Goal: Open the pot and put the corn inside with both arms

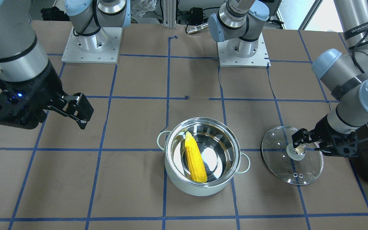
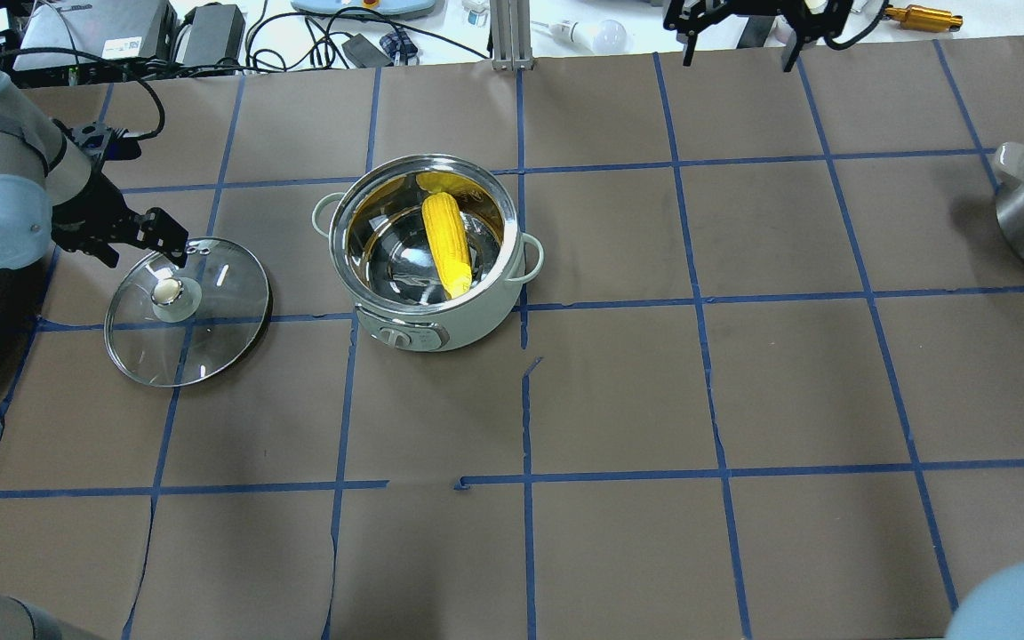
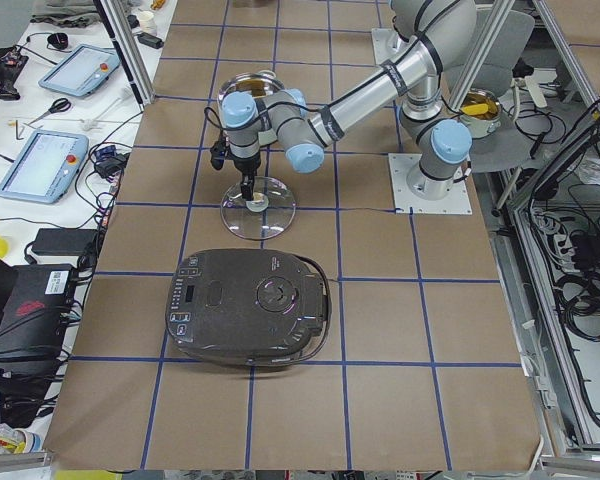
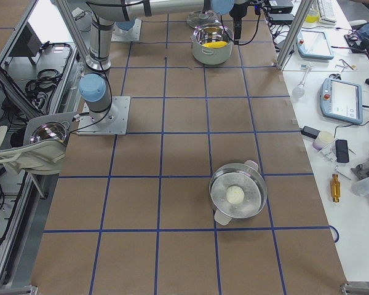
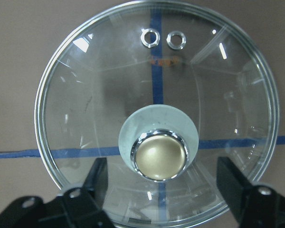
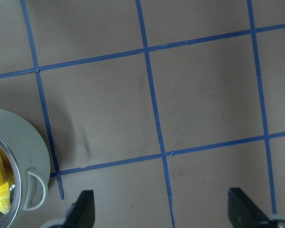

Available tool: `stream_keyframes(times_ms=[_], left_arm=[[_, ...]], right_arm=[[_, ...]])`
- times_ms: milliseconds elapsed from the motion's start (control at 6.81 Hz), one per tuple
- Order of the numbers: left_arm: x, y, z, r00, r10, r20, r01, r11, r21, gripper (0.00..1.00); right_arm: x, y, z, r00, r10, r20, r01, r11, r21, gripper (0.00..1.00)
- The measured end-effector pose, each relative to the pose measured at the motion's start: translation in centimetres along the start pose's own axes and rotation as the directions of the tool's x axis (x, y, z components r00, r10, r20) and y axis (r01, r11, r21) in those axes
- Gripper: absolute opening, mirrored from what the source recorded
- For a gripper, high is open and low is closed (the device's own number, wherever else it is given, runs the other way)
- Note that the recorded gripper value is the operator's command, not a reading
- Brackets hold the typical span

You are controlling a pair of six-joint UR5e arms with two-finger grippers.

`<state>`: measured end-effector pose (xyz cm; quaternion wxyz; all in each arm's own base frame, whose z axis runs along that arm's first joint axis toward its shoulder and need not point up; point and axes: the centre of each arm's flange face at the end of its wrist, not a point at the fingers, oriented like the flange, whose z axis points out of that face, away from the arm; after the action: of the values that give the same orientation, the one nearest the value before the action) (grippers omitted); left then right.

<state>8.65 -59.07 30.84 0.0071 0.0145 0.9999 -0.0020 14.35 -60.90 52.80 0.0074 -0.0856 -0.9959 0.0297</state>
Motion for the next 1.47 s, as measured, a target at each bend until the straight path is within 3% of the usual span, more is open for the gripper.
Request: stream_keyframes(times_ms=[294, 587, 1028, 1468], left_arm=[[8.5, -0.8, -11.4, 0.999, -0.051, 0.002, 0.051, 0.999, -0.017, 1.00], [17.6, 1.6, -17.7, 0.998, -0.027, 0.051, 0.026, 1.000, 0.011, 1.00], [23.2, 6.1, -21.3, 1.000, -0.014, 0.023, 0.012, 0.998, 0.057, 1.00], [23.5, 8.9, -21.6, 1.000, -0.006, 0.018, 0.005, 0.999, 0.050, 1.00]], right_arm=[[2.5, 1.1, -1.7, 1.000, -0.024, -0.004, 0.024, 1.000, -0.011, 1.00], [4.5, 2.5, -2.1, 0.998, -0.065, -0.009, 0.065, 0.996, -0.065, 0.99], [4.9, 8.9, -0.2, 0.997, -0.057, 0.044, 0.062, 0.990, -0.124, 1.00], [4.6, 10.9, 3.3, 0.999, -0.024, 0.044, 0.030, 0.989, -0.142, 1.00]])
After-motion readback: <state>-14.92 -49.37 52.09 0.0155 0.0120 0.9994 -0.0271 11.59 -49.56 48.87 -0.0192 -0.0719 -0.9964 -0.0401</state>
